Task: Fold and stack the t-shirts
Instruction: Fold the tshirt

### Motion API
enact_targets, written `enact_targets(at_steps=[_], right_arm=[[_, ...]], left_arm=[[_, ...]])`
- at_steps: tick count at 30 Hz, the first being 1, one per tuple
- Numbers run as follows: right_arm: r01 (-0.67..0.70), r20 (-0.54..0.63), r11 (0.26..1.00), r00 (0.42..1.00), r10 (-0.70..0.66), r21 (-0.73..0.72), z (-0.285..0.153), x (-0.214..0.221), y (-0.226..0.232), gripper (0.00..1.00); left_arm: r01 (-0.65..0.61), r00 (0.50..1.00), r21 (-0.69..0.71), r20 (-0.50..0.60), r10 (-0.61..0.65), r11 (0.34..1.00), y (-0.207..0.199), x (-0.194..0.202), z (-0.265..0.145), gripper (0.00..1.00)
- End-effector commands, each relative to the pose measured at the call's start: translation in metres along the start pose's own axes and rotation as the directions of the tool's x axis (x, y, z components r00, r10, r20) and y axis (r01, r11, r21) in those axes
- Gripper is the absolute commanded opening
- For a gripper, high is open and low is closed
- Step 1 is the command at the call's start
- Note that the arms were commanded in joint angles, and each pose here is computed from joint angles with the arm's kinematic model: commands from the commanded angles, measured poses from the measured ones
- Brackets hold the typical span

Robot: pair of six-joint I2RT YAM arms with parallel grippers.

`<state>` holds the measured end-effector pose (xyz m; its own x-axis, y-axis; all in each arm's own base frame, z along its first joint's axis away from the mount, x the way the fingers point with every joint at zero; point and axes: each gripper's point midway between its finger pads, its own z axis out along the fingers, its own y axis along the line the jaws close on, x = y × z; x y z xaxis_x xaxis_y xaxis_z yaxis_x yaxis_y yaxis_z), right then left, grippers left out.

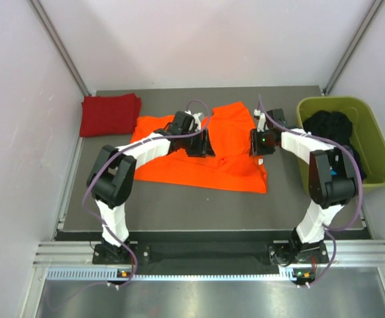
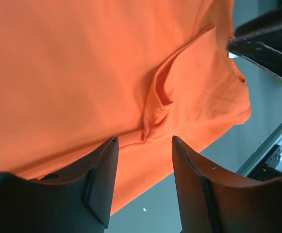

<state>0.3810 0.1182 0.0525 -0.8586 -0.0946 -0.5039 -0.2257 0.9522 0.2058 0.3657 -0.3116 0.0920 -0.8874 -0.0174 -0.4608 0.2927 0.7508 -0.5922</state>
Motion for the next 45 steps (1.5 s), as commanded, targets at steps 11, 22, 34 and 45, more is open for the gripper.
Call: enact_targets(at_steps=[11,22,34,45], right_arm=[[0.047,0.034,0.992,0.998,-0.044,-0.116,0.033,-0.016,0.010,0.34],[0.059,0.100,0.997,0.994,-0.054,-0.046,0.016,-0.033,0.002,0.32],[0.073,0.113,0.997,0.991,-0.070,-0.019,0.018,-0.038,-0.003,0.35],[0.078,0.112,0.996,0.991,-0.072,-0.051,0.029,-0.035,0.000,0.14]], left_arm=[[-0.101,0.995,0.107,0.000,0.102,0.989,-0.027,-0.003,0.059,0.54],[-0.109,0.994,0.077,-0.006,0.110,0.991,-0.020,-0.002,0.070,0.49],[-0.099,0.995,0.086,-0.016,0.100,0.991,-0.021,-0.004,0.075,0.11],[-0.065,0.998,0.080,0.000,0.065,0.995,-0.024,-0.008,0.074,0.00]])
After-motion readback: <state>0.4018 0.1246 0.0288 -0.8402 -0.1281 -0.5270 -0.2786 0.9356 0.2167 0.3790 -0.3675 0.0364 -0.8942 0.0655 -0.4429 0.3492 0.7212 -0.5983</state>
